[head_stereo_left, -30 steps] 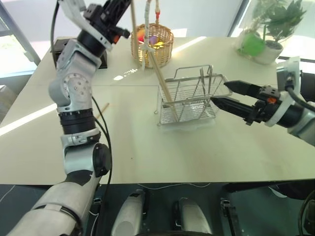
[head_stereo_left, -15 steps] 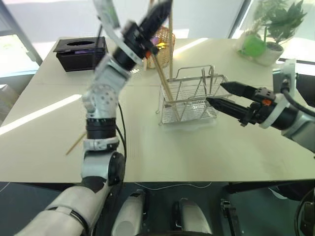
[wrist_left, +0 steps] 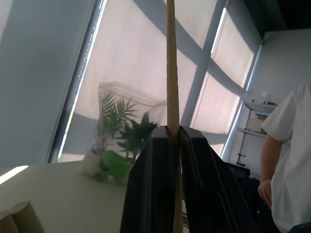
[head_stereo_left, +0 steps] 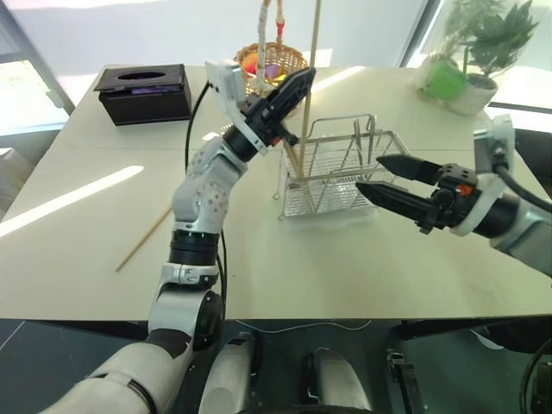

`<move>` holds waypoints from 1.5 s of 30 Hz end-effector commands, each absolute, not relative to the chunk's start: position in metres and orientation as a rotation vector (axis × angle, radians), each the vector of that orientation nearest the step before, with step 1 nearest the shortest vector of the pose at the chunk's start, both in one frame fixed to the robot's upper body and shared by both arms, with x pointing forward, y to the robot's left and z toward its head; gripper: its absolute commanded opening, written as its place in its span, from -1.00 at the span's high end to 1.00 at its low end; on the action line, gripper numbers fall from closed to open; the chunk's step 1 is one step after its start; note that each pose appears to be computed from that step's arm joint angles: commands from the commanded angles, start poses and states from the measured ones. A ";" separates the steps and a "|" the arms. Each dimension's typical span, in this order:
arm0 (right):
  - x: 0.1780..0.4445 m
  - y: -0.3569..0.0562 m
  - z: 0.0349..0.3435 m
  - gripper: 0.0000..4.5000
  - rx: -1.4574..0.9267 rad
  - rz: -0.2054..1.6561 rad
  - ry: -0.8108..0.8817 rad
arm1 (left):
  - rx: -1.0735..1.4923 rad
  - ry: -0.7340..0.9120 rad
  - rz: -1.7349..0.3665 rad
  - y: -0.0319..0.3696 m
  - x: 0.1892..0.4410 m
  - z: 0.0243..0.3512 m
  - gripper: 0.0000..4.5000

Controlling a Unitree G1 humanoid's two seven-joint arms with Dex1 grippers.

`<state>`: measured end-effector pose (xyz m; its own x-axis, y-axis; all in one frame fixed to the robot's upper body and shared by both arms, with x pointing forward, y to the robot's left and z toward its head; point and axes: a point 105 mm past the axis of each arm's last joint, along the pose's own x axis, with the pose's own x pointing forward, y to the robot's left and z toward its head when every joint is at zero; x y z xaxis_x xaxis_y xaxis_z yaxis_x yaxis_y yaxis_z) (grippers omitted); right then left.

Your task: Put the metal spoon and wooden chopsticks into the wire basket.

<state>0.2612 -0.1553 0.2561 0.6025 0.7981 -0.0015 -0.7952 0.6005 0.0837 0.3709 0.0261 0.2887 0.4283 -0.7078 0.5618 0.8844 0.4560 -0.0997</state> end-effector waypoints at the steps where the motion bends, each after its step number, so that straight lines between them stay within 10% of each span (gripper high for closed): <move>1: 0.255 -0.153 0.267 -1.00 0.049 0.933 -0.003 | -0.362 -0.515 -1.040 0.019 0.366 0.289 0.98; 5: 0.256 -0.153 0.267 -1.00 0.048 0.927 -0.005 | -0.349 -0.502 -1.044 0.016 0.365 0.284 0.47; 12: 0.256 -0.154 0.267 -1.00 0.044 0.927 -0.002 | -0.320 -0.517 -1.028 0.017 0.364 0.286 -0.99; 21: 0.242 -0.147 0.272 -1.00 0.038 1.022 0.035 | -0.344 -0.571 -0.644 0.085 0.395 0.347 -0.99; 25: 0.229 -0.134 0.271 -1.00 0.061 1.120 0.086 | -0.140 -0.241 -0.181 0.183 0.432 0.319 -0.99; 45: 0.231 -0.119 0.258 -1.00 0.090 1.205 0.169 | 0.253 0.330 -0.073 0.238 0.358 0.230 -0.99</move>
<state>0.2326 -0.1181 0.2502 0.3445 0.9333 -0.1017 -0.9131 0.3583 0.1948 0.3641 0.2339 0.2199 0.9348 -0.0546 -0.3509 0.1262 0.9747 0.1846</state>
